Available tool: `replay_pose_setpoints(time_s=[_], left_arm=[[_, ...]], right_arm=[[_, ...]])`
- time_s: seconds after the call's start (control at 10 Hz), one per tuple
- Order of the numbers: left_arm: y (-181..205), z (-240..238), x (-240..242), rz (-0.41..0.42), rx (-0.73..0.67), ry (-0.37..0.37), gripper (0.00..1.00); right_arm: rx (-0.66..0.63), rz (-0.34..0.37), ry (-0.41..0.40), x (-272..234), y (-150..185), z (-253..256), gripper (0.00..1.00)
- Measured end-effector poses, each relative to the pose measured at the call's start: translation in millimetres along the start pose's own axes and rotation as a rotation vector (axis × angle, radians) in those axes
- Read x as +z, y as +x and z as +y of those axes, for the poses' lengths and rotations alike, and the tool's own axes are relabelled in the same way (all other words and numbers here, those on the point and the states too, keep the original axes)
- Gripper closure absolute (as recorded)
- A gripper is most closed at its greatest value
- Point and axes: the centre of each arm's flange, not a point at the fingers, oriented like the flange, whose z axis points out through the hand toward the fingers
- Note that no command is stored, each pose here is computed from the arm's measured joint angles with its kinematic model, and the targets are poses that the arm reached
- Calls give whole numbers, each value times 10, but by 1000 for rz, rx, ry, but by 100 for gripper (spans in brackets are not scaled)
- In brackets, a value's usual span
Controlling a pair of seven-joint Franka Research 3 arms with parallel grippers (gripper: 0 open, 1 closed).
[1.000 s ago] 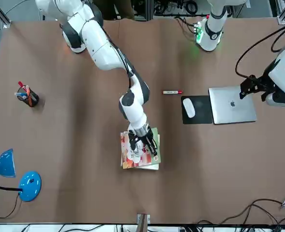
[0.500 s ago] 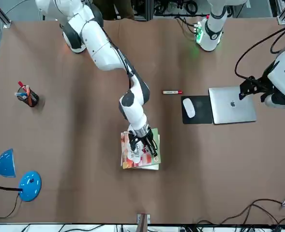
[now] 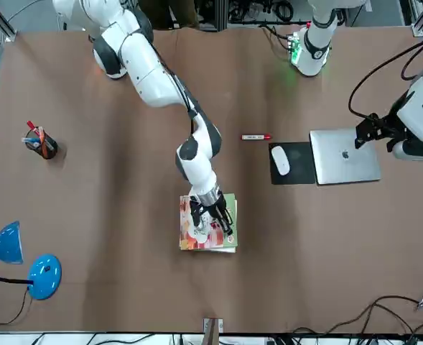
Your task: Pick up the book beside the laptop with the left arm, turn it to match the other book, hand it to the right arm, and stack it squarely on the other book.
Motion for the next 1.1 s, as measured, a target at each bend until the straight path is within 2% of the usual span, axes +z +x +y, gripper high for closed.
replay_pose_setpoints(time_s=[1.1], left_arm=[[3,13,8,-1,2,0,0]], right_arm=[[11,8,16,-9,119,-45,98]])
